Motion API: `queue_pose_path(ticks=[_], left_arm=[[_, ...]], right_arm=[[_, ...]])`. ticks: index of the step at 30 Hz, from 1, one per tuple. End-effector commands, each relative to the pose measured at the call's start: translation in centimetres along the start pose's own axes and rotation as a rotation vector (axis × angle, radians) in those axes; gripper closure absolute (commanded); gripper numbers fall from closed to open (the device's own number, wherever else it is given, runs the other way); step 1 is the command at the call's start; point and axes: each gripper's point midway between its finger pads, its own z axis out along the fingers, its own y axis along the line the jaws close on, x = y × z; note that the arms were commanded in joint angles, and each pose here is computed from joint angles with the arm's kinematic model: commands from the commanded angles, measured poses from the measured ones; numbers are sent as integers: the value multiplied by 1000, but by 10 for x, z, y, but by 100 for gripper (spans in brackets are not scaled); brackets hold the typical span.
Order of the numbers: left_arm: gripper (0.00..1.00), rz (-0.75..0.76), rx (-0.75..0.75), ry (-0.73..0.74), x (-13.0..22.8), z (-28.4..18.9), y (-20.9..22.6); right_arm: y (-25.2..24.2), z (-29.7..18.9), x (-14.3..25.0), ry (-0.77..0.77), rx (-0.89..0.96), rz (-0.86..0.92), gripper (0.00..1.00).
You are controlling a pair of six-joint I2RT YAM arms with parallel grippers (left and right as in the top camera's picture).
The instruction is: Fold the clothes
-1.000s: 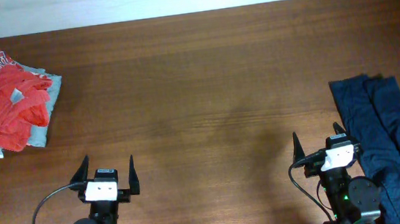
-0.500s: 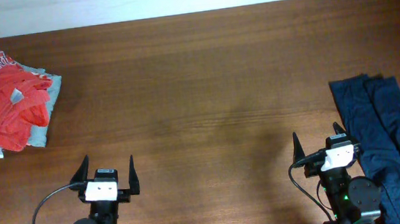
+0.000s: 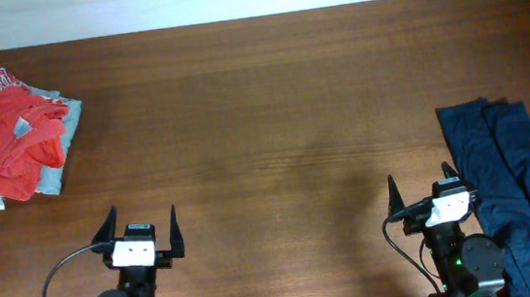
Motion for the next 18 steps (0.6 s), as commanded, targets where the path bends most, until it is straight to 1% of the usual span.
queue_pose_path(ticks=[1, 11, 14, 18], left_arm=[[1, -2, 9, -19, -3, 0, -2], [1, -1, 19, -27, -5, 0, -4], [1, -1, 46, -54, -12, -1, -8], [0, -42, 57, -55, -22, -1, -8]], right_arm=[[2, 0, -1, -10, -7, 44, 1], [2, 0, -1, -10, -7, 44, 1], [1, -1, -6, -20, -6, 45, 1], [-2, -4, -25, -45, 5, 119, 1]])
